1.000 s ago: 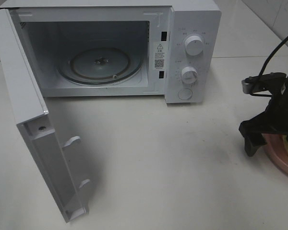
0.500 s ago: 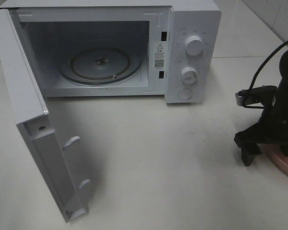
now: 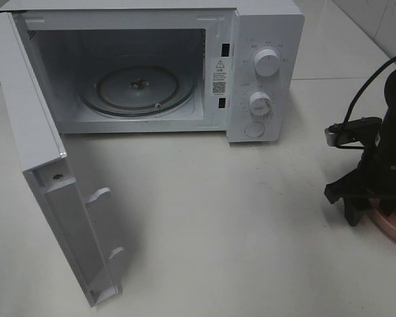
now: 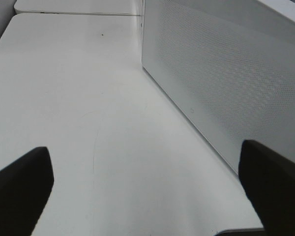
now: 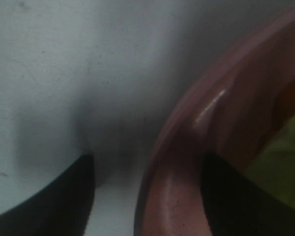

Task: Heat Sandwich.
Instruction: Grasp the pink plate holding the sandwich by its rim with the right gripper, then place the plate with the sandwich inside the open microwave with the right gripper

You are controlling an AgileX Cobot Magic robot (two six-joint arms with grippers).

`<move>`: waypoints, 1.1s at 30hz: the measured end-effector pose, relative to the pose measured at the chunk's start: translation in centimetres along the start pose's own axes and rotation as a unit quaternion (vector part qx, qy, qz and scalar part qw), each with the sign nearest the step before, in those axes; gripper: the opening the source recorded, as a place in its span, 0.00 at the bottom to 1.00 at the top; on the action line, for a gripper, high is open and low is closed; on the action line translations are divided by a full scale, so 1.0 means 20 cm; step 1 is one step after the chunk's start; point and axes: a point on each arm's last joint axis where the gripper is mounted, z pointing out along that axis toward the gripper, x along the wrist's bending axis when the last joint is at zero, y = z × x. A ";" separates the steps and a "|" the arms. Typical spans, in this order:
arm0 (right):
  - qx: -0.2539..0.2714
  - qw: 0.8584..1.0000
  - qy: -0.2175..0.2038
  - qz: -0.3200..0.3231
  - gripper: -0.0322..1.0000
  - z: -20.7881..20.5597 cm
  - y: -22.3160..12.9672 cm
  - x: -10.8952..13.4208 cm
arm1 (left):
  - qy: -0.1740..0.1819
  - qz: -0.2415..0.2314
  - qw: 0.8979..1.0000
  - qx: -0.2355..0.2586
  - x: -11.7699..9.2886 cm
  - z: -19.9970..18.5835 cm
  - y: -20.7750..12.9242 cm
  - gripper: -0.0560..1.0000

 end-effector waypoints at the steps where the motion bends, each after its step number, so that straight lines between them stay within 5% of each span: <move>1: 0.000 1.000 -0.002 0.001 0.51 0.00 0.00 0.00 | 0.000 0.000 1.000 0.000 0.00 0.00 0.00 0.96; 7: 0.003 1.000 -0.010 0.016 0.20 0.00 0.00 -0.01 | 0.000 0.000 1.000 0.000 0.00 0.00 0.00 0.96; 33: 0.010 0.999 -0.023 0.023 0.15 -0.03 -0.01 -0.02 | 0.000 0.000 1.000 0.000 0.00 0.00 0.00 0.96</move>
